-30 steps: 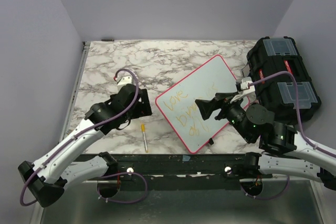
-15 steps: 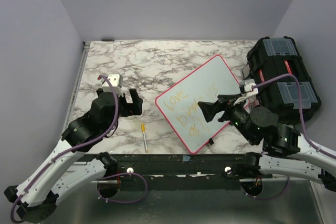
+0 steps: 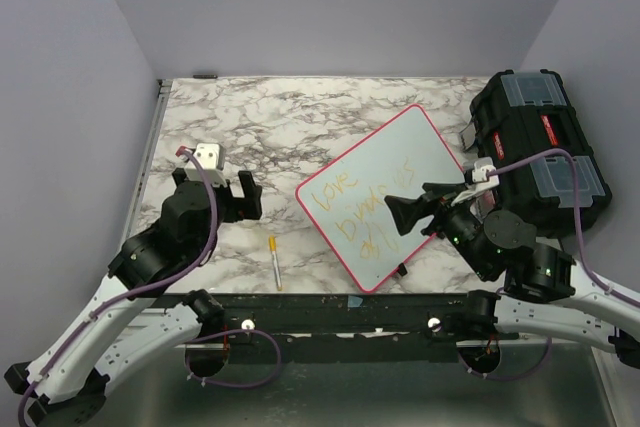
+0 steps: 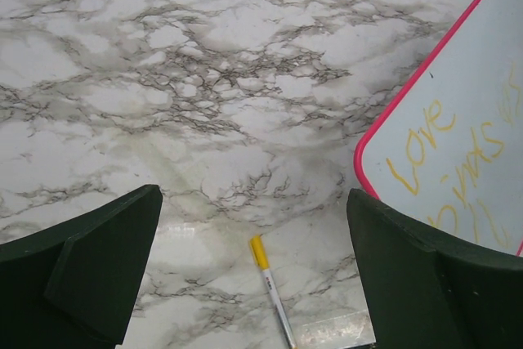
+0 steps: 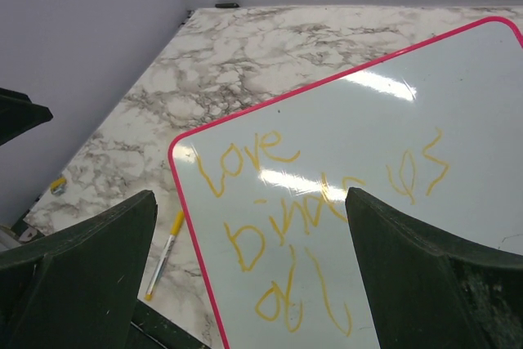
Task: Write a sentence on the whiteboard
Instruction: Reset both arms
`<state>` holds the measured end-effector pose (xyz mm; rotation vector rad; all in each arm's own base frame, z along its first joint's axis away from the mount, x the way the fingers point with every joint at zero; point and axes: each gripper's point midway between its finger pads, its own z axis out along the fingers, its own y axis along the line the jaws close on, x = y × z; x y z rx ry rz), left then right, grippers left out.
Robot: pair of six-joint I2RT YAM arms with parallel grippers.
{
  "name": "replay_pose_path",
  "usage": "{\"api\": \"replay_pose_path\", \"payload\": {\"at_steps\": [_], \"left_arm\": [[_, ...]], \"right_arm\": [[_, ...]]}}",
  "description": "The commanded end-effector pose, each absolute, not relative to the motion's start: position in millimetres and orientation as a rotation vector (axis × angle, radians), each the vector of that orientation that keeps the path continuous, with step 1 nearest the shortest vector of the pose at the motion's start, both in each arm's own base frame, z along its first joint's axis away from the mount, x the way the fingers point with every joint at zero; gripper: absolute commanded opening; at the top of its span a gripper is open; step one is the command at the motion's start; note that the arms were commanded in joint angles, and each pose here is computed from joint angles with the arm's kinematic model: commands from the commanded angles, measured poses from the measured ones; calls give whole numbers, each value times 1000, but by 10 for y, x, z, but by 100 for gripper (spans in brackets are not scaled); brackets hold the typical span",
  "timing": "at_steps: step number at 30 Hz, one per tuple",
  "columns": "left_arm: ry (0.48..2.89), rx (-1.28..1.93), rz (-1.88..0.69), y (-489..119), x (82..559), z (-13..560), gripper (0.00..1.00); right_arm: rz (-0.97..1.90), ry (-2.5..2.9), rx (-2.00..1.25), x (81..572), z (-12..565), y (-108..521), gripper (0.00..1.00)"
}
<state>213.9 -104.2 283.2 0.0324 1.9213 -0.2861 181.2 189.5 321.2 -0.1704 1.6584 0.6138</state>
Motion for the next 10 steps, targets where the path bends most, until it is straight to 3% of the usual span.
{"api": "replay_pose_path", "payload": {"at_steps": [1, 10], "left_arm": [[1903, 45, -138, -771, 2115, 2708, 99], [1845, 34, -236, -821, 2057, 2707, 98]], "right_arm": [[575, 1621, -144, 1852, 3346, 1796, 100], [623, 1583, -157, 1828, 3416, 1851, 100]]}}
